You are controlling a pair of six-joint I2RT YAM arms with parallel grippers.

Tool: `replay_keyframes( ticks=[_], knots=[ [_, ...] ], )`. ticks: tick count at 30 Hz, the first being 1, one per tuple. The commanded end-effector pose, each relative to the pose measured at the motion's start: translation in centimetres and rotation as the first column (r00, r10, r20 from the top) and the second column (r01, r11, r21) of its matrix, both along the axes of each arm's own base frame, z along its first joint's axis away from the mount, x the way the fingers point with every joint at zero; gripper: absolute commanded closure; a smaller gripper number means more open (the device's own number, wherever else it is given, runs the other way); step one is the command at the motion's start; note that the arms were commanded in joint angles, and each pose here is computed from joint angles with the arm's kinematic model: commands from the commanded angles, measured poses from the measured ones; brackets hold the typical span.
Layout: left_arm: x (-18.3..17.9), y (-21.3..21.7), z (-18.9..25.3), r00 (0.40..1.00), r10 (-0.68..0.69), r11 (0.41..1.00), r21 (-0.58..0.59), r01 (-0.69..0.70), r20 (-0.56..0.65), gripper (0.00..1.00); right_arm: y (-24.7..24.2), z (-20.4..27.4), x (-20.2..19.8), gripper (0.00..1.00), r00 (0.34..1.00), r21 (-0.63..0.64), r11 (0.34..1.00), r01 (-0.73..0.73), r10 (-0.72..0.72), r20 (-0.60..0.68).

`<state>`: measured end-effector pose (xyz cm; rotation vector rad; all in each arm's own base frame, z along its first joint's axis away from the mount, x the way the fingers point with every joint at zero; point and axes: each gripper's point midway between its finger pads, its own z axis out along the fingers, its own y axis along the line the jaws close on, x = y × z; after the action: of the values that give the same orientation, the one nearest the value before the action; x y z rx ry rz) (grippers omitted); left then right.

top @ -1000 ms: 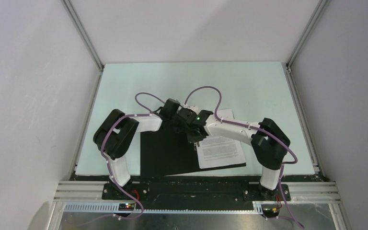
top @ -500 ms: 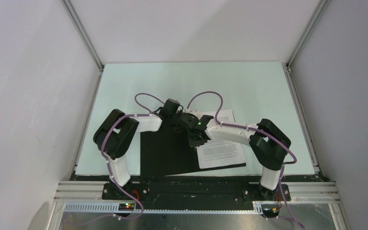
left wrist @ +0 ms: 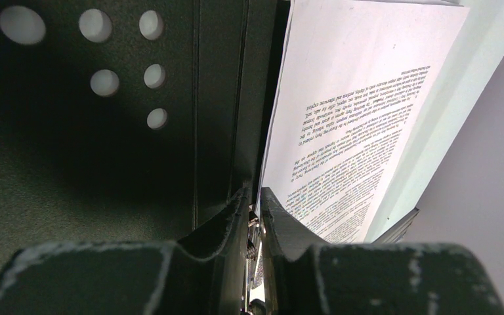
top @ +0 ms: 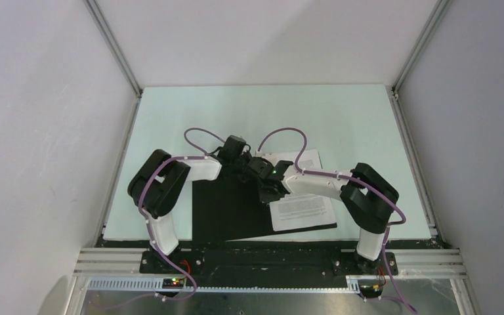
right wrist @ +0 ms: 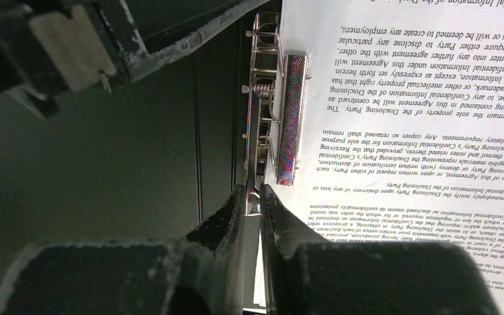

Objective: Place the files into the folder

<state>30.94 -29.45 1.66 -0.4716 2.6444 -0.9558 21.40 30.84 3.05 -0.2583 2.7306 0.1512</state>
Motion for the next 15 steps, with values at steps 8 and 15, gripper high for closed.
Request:
replay_keyframes(
  ticks=[8,15],
  knots=[
    [-1.0,2.7,-3.5,0.997,0.048,0.992,0.116,-0.04,-0.063,0.8,-3.9,-5.1,-2.8,0.88,0.994,-0.183,0.983,-0.001,-0.019,-0.111],
    [-1.1,2.8,-3.7,0.997,0.051,0.992,0.12,-0.043,-0.066,0.8,-4.5,-6.3,-3.4,0.91,0.992,-0.201,0.98,0.002,-0.028,-0.125]
  ],
)
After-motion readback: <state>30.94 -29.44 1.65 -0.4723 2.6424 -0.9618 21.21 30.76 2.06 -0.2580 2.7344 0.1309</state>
